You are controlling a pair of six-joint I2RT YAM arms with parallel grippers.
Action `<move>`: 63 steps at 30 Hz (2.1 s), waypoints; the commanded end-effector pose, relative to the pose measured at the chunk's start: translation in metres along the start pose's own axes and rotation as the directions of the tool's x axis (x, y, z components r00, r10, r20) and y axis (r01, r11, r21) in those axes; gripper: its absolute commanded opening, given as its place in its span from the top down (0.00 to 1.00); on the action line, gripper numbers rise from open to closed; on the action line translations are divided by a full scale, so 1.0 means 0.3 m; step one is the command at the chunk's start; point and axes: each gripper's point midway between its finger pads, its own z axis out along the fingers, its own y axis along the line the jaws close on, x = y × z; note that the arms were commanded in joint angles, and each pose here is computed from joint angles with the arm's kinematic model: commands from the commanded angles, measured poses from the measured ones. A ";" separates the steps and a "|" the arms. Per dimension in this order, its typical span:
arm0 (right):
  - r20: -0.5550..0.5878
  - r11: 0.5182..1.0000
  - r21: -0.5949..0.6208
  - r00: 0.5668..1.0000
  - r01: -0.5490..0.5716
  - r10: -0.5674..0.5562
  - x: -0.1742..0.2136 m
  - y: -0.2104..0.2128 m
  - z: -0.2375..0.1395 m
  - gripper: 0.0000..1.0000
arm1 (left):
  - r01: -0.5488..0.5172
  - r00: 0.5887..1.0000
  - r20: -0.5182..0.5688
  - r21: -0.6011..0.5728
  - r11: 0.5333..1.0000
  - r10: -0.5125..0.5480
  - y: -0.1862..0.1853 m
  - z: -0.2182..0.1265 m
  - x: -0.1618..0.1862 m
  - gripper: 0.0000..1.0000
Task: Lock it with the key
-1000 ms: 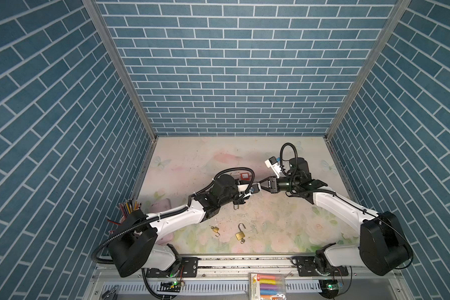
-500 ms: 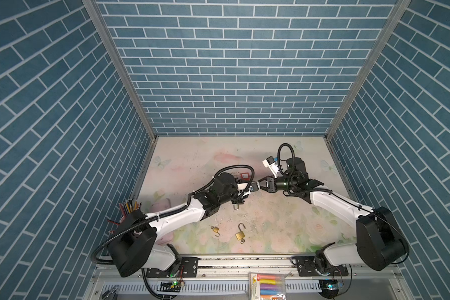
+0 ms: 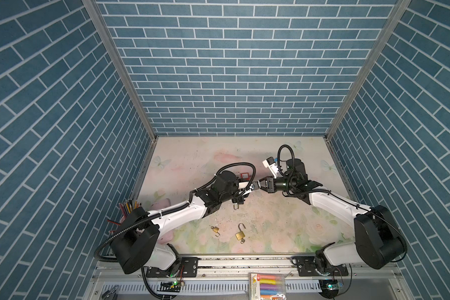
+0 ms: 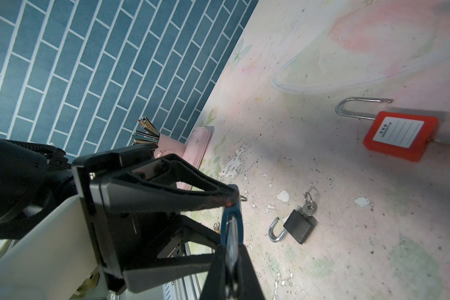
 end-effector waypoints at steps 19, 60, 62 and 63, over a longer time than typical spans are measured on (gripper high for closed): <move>-0.152 0.997 -0.018 0.986 -0.071 0.067 0.185 -0.032 0.097 1.00 | 0.005 0.892 0.447 -0.145 0.989 0.061 0.216 -0.124 -0.478 0.95; -0.182 0.994 -0.046 0.979 -0.099 0.089 0.211 -0.050 0.152 1.00 | 0.055 0.874 0.485 -0.116 0.992 0.008 0.241 -0.115 -0.457 0.97; -0.149 0.995 -0.042 0.986 -0.086 0.079 0.172 -0.041 0.121 1.00 | 0.032 0.895 0.445 -0.081 0.996 0.007 0.187 -0.088 -0.399 0.97; -0.130 0.996 -0.038 0.989 -0.078 0.073 0.149 -0.036 0.100 1.00 | 0.019 0.907 0.421 -0.059 0.998 0.007 0.152 -0.074 -0.364 0.97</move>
